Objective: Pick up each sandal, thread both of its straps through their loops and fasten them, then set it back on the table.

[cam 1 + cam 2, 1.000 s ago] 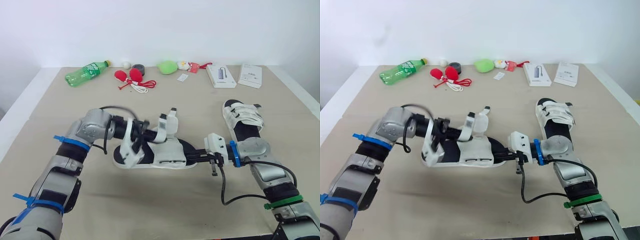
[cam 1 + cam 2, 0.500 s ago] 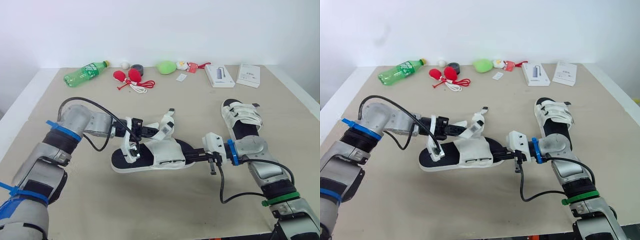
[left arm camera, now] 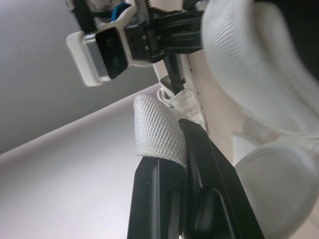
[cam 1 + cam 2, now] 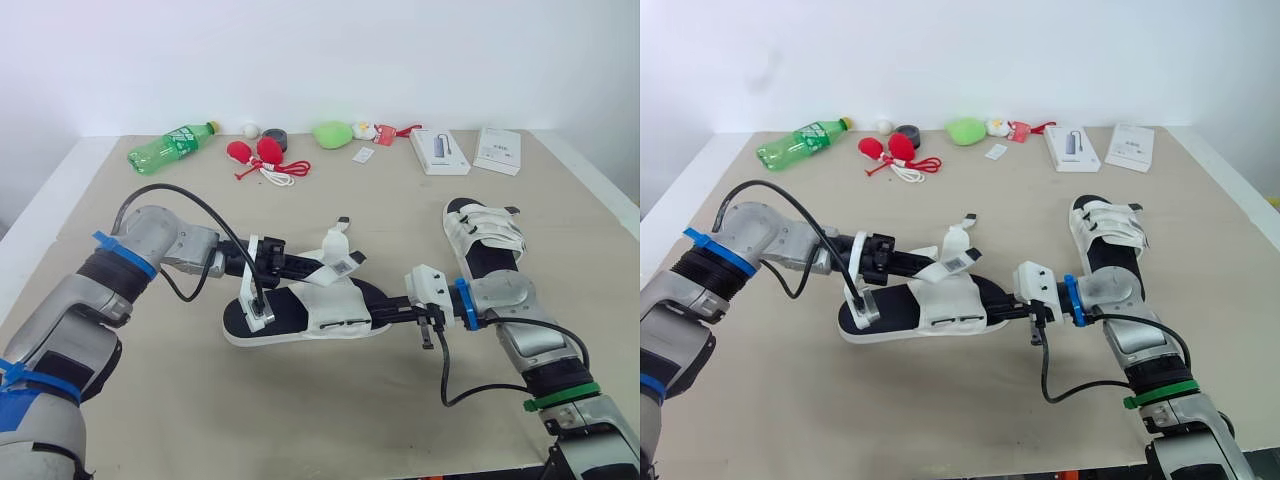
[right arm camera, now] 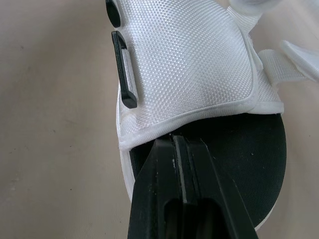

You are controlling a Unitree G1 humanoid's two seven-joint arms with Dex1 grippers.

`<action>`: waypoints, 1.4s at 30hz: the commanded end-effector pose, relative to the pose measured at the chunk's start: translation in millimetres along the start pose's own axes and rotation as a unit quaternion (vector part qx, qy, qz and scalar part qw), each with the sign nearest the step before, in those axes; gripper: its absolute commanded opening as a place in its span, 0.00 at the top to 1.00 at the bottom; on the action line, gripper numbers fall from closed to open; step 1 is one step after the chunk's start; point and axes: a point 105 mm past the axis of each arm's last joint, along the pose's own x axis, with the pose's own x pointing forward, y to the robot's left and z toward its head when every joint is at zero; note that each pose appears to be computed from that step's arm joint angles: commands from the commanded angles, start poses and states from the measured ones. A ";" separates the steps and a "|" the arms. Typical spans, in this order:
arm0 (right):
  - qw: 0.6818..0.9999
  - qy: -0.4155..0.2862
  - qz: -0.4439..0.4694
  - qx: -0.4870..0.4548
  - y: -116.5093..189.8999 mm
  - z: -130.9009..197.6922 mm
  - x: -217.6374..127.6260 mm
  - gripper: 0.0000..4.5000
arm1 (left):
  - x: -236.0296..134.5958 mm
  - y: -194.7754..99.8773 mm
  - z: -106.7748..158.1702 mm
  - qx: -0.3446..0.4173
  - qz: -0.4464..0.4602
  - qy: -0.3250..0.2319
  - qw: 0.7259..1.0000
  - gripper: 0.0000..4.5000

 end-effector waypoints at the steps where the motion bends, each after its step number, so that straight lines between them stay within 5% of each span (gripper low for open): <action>1: 1.000 0.006 0.008 0.000 0.2 -1.6 0.5 1.00 | -6.6 10.0 4.8 -0.032 0.015 -0.017 0.999 0.86; 3: 1.000 0.006 0.009 -0.001 -0.2 -1.5 0.8 1.00 | -8.0 11.0 6.5 -0.043 0.018 -0.019 0.999 0.73; 10: 1.000 0.004 0.012 0.000 -1.1 -2.1 3.0 1.00 | -12.0 11.2 17.9 -0.060 0.011 -0.038 0.997 0.02; 16: 1.000 0.003 0.014 0.000 -0.8 -2.3 3.6 1.00 | -20.2 4.0 32.5 -0.073 0.002 -0.053 0.996 0.00; 29: 1.000 0.006 0.013 0.002 -0.6 -3.5 2.6 1.00 | -50.9 52.2 -30.3 -0.109 0.142 0.088 0.980 0.00; 36: 1.000 0.004 0.011 -0.001 -3.6 -1.7 4.9 1.00 | -13.2 41.8 -61.4 -0.322 0.140 0.134 0.926 0.00; 42: 1.000 0.005 0.009 -0.003 -4.9 -1.2 4.4 1.00 | 10.6 38.6 -39.7 -0.505 0.038 0.032 0.861 0.00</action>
